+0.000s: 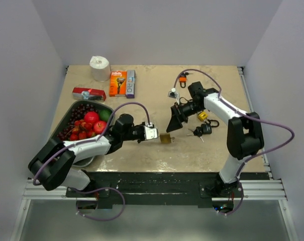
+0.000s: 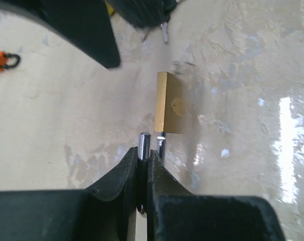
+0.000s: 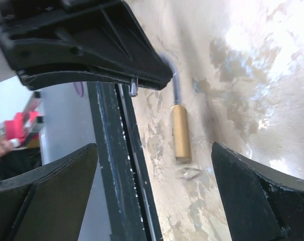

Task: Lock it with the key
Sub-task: Pick up the lock from the center of the board.

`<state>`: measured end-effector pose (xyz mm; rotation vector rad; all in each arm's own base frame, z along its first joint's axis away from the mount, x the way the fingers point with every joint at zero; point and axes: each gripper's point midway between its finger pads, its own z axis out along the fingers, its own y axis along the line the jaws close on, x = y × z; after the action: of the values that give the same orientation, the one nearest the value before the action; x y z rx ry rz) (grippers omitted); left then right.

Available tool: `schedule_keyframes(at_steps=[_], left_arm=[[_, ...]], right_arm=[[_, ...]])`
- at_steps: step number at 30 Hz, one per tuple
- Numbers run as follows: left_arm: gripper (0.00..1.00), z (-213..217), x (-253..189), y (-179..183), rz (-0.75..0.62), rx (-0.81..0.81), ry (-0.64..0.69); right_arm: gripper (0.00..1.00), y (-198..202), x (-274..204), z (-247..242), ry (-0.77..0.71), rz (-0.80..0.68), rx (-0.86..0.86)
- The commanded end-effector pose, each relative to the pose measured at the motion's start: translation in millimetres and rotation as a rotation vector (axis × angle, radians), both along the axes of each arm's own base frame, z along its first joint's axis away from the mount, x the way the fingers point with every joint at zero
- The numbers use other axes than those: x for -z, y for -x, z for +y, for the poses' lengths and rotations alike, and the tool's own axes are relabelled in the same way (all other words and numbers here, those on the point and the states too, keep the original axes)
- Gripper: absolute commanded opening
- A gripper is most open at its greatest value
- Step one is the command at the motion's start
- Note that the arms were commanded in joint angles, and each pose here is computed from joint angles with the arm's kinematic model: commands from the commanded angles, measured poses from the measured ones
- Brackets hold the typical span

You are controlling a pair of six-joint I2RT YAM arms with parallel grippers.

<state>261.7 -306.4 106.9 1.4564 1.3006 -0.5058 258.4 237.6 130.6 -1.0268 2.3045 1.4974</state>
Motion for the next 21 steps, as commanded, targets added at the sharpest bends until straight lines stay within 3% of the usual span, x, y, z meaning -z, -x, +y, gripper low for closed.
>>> schedule_keyframes(at_steps=[1,6,11,21], left_arm=[[0.0,-3.8,-71.9,-6.9,-0.014,0.002,0.13],[0.0,4.1,-108.8,-5.1,0.001,-0.001,0.21],[0.0,9.0,-137.5,14.3,-0.058,0.102,0.231],[0.0,10.0,-177.4,35.5,-0.154,0.189,0.252]], right_arm=[[0.99,-17.6,-44.4,-7.2,-0.014,-0.22,0.032],[0.99,-26.7,-58.4,-16.7,0.032,-0.376,0.05],[0.99,-30.3,-82.4,-26.7,0.052,-0.609,0.029],[0.99,25.8,-84.3,5.1,0.029,-0.798,-0.246]])
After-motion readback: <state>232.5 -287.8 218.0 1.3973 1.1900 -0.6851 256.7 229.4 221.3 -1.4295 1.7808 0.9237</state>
